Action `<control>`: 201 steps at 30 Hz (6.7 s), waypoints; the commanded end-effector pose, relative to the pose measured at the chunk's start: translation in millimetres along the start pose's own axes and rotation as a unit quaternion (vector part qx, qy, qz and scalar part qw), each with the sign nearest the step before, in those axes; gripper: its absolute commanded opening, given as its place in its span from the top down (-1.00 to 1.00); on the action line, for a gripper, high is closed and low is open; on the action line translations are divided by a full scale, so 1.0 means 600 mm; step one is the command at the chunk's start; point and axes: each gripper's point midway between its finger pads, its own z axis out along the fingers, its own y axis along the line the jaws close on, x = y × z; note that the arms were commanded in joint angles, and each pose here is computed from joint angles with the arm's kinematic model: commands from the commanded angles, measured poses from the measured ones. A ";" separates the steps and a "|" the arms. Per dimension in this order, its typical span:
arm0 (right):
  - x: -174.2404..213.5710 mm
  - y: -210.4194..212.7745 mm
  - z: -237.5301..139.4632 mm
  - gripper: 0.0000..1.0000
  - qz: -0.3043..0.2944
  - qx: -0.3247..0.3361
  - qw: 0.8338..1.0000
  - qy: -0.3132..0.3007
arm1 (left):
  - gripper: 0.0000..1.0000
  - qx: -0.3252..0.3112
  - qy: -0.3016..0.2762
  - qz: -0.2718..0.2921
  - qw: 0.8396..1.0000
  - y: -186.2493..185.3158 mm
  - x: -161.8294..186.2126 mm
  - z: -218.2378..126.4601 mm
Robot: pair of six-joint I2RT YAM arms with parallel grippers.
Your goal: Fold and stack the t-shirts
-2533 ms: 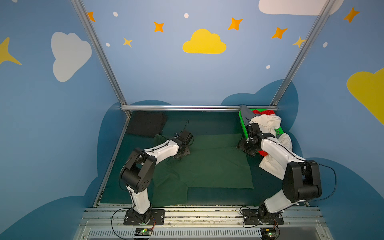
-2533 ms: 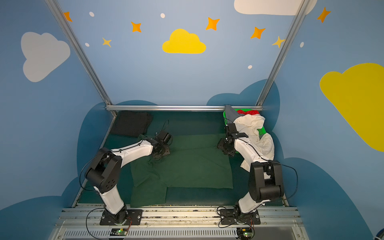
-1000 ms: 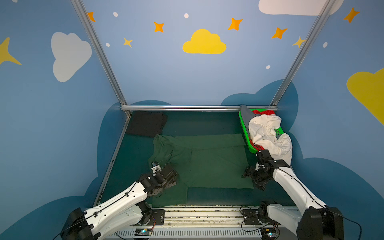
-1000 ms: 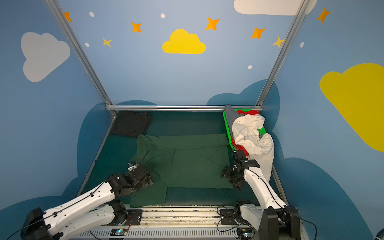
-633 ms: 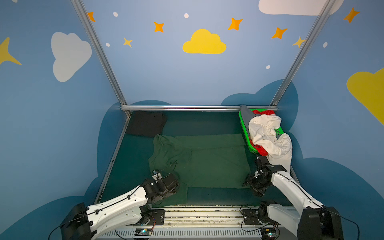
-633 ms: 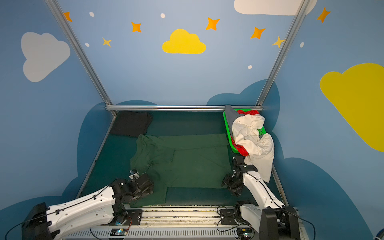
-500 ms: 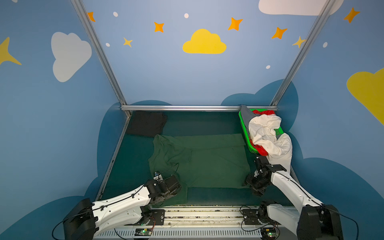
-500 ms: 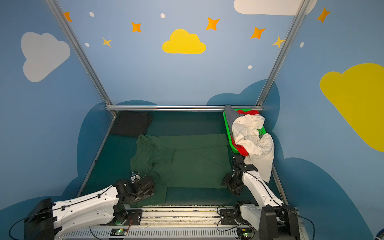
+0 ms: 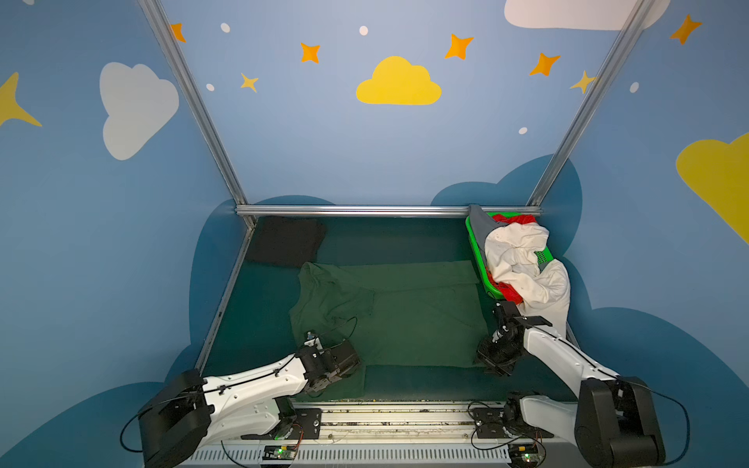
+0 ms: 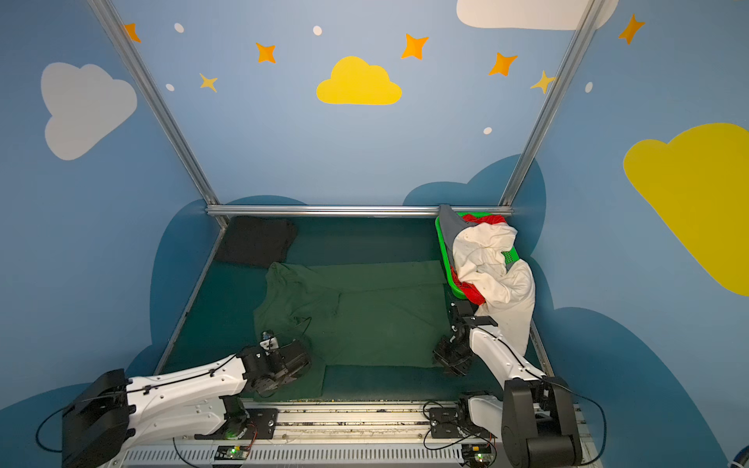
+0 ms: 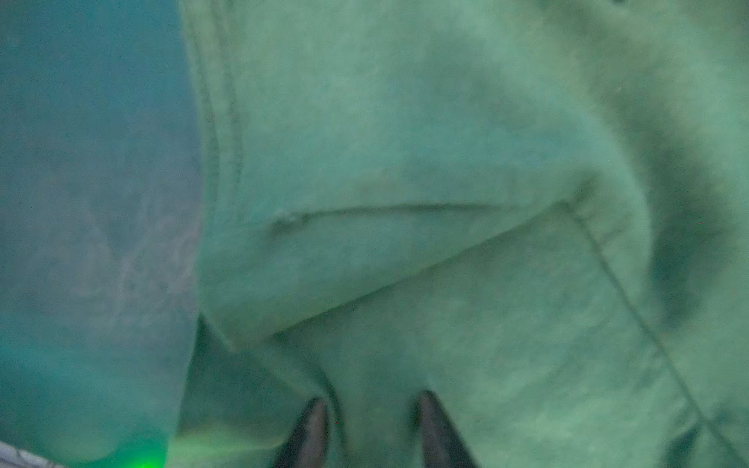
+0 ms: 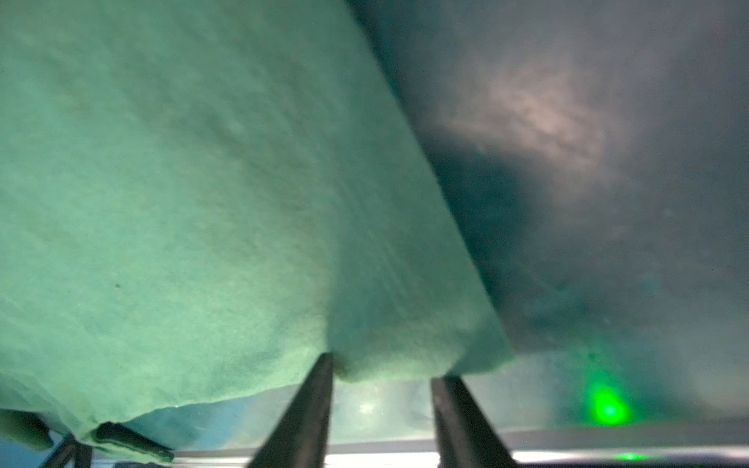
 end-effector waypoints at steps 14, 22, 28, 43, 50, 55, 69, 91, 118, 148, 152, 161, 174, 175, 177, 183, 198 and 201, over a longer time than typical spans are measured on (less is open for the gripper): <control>-0.038 0.018 -0.020 1.00 -0.022 -0.002 0.998 -0.056 | 0.93 0.017 0.076 0.055 0.995 -0.070 0.024 -0.013; -0.043 0.031 -0.039 1.00 -0.030 -0.009 0.997 -0.067 | 0.93 0.074 0.068 0.020 0.995 -0.072 -0.011 -0.064; -0.051 0.042 -0.050 1.00 -0.048 -0.011 0.996 -0.078 | 0.93 0.106 0.043 0.018 0.993 -0.073 -0.043 -0.096; -0.131 0.097 -0.098 1.00 -0.083 -0.006 0.988 -0.127 | 0.93 0.190 0.058 -0.045 0.979 -0.150 -0.117 -0.119; -0.154 0.112 -0.088 1.00 -0.077 -0.008 0.988 -0.131 | 0.93 0.204 0.062 -0.064 0.975 -0.179 -0.163 -0.116; -0.159 0.115 -0.075 1.00 -0.077 -0.003 0.990 -0.120 | 0.93 0.213 0.066 -0.069 0.972 -0.189 -0.177 -0.118; -0.158 0.124 -0.082 1.00 -0.067 -0.014 0.991 -0.119 | 0.93 0.226 0.060 -0.095 0.968 -0.169 -0.185 -0.136; -0.185 0.129 -0.083 1.00 -0.061 0.016 0.991 -0.116 | 0.93 0.269 0.055 -0.138 0.952 -0.171 -0.259 -0.140; -0.218 0.161 -0.070 0.73 -0.078 0.026 0.992 -0.094 | 0.93 0.261 0.034 -0.166 0.950 -0.157 -0.343 -0.100; -0.249 0.168 -0.058 0.49 -0.096 0.042 0.988 -0.114 | 0.93 0.259 0.083 -0.183 0.945 -0.169 -0.375 -0.019; -0.251 0.175 -0.061 0.41 -0.103 0.036 0.987 -0.120 | 0.93 0.262 0.080 -0.195 0.942 -0.171 -0.384 -0.012; -0.237 0.232 -0.090 -0.39 -0.154 -0.025 0.979 -0.129 | 0.65 0.271 0.090 -0.199 0.937 -0.184 -0.394 -0.008; -0.094 0.377 -0.086 -0.13 -0.333 -0.074 0.934 -0.109 | -0.58 0.147 -0.091 -0.180 0.968 -0.060 -0.444 -0.075; -0.080 0.394 -0.083 -0.13 -0.345 -0.088 0.929 -0.102 | -0.65 0.139 -0.107 -0.181 0.968 -0.047 -0.441 -0.083; -0.055 0.428 -0.079 -0.12 -0.372 -0.104 0.918 -0.094 | -0.69 0.127 -0.128 -0.184 0.966 -0.024 -0.433 -0.096; 0.016 0.514 -0.042 0.01 -0.456 -0.108 0.881 -0.069 | -0.71 0.137 -0.109 -0.203 0.963 0.005 -0.362 -0.091; 0.162 0.591 0.066 0.04 -0.565 -0.095 0.819 0.026 | -0.60 0.165 -0.085 -0.218 0.958 0.017 -0.320 -0.083; 0.165 0.610 0.069 0.03 -0.562 -0.107 0.819 0.030 | -0.60 0.170 -0.070 -0.221 0.958 0.012 -0.321 -0.072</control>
